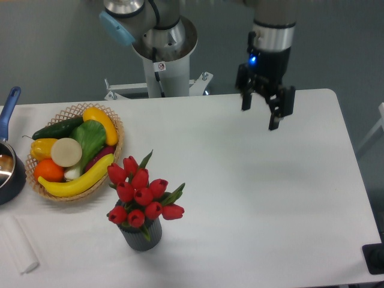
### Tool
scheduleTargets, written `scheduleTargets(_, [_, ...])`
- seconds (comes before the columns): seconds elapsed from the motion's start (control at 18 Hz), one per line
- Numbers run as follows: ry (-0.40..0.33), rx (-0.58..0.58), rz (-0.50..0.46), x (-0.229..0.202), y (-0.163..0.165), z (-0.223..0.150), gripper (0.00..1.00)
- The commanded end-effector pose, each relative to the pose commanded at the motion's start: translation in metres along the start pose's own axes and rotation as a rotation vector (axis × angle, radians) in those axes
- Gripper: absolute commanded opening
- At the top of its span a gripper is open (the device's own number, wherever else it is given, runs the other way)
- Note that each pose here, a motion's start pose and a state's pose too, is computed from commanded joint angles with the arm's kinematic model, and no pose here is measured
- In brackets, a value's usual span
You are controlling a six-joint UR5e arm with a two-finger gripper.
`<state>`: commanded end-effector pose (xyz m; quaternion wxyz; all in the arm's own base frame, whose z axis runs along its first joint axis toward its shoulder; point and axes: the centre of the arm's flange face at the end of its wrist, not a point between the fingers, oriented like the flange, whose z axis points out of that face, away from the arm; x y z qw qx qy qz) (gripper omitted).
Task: Insert the flowers into the vase
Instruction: 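Open the gripper, release the tulips, and lift the gripper away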
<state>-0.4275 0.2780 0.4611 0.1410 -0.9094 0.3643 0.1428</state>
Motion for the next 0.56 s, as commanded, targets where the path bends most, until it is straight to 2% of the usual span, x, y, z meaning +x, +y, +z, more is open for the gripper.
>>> scheduleTargets(0.56, [-0.009, -0.006, -0.001, 0.0011, 0.0014, -0.0018, 1.00])
